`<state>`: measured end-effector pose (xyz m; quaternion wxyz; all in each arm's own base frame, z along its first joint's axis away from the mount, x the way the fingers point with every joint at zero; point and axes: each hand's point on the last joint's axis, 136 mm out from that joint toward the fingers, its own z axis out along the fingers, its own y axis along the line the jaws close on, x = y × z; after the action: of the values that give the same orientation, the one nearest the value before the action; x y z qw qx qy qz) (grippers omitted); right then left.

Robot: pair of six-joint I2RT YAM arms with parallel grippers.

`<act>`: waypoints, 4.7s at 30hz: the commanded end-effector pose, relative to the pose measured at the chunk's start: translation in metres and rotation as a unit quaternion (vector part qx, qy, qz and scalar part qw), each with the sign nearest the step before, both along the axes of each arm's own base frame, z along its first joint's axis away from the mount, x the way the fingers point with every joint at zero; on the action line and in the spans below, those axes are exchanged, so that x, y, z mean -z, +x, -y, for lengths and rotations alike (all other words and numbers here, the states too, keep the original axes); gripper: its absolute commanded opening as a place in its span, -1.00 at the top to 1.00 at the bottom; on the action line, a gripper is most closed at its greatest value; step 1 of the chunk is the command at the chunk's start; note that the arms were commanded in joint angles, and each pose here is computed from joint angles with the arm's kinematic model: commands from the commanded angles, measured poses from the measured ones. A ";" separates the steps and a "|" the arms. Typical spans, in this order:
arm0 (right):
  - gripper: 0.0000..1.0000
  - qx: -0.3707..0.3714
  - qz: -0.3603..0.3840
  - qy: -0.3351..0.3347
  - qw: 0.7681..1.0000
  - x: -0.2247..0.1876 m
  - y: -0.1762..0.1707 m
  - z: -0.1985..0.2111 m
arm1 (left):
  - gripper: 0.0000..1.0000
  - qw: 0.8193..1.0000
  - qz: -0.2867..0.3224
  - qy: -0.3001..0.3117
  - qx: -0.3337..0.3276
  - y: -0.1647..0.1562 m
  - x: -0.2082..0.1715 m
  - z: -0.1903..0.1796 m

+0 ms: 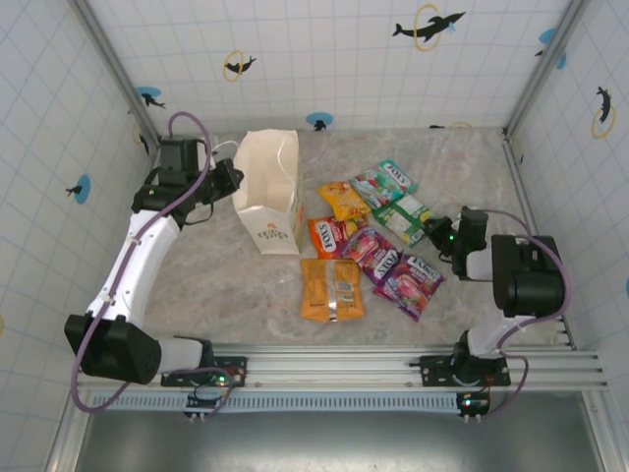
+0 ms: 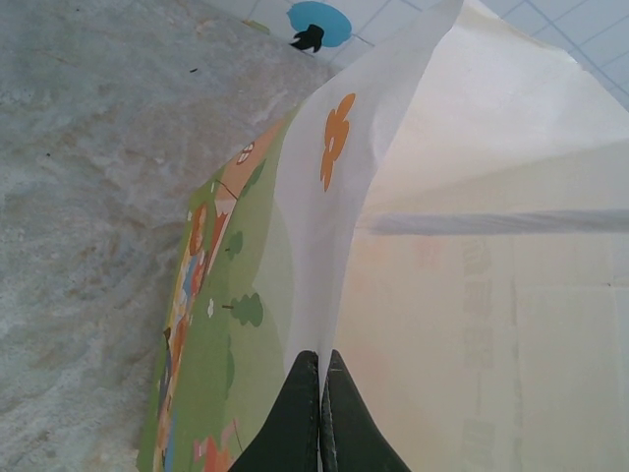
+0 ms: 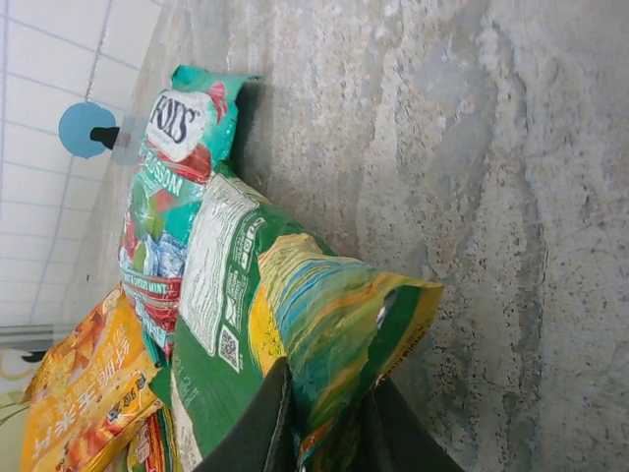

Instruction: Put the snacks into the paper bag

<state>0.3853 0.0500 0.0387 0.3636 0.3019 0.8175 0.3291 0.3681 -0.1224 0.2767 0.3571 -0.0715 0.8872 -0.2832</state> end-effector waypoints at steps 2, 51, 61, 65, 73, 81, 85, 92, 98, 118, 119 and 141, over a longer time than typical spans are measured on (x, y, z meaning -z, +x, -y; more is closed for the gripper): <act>1.00 -0.020 0.053 -0.077 0.995 -0.042 0.013 0.002 | 1.00 1.000 0.003 -0.010 0.007 -0.003 -0.007 0.002; 1.00 -0.157 0.534 -0.192 0.808 -0.483 -0.098 -0.324 | 0.91 0.995 -0.048 0.018 -0.082 0.025 0.020 -0.019; 1.00 -0.134 0.569 -0.201 0.786 -0.504 -0.121 -0.334 | 0.43 0.997 -0.032 0.002 -0.067 0.025 0.009 -0.012; 1.00 -0.137 0.564 -0.207 0.787 -0.500 -0.124 -0.342 | 0.44 0.997 -0.021 -0.001 -0.068 0.023 0.001 -0.013; 1.00 -0.108 0.513 -0.278 0.805 -0.473 -0.094 -0.352 | 0.68 0.998 -0.004 -0.009 -0.066 0.020 -0.007 -0.012; 1.00 -0.111 0.469 -0.307 0.821 -0.444 -0.057 -0.364 | 0.96 0.998 -0.011 -0.015 -0.060 0.020 -0.002 -0.009; 1.00 -0.114 0.447 -0.308 0.832 -0.425 -0.038 -0.364 | 1.00 0.998 -0.011 -0.018 -0.060 0.019 0.000 -0.009; 1.00 -0.136 0.415 -0.325 0.839 -0.394 -0.017 -0.376 | 1.00 0.998 -0.012 -0.022 -0.059 0.020 0.002 -0.007; 1.00 -0.165 0.403 -0.318 0.842 -0.375 -0.011 -0.393 | 1.00 0.998 -0.014 -0.024 -0.060 0.018 0.004 -0.008; 0.06 -0.197 0.408 -0.314 0.834 -0.380 -0.033 -0.364 | 1.00 0.997 -0.013 -0.015 -0.070 0.015 0.005 -0.013; 0.06 -0.199 0.403 -0.314 0.837 -0.377 -0.034 -0.355 | 1.00 0.997 -0.013 -0.014 -0.070 0.015 0.005 -0.013; -0.04 -0.119 0.095 -0.065 0.986 -0.146 -0.016 -0.103 | 1.00 0.997 -0.008 -0.004 -0.076 0.008 0.009 -0.018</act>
<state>0.3634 0.1438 0.1624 0.4054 0.0972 0.8796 0.2290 0.3820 -0.1072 0.2706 0.3701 -0.1420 0.8796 -0.2630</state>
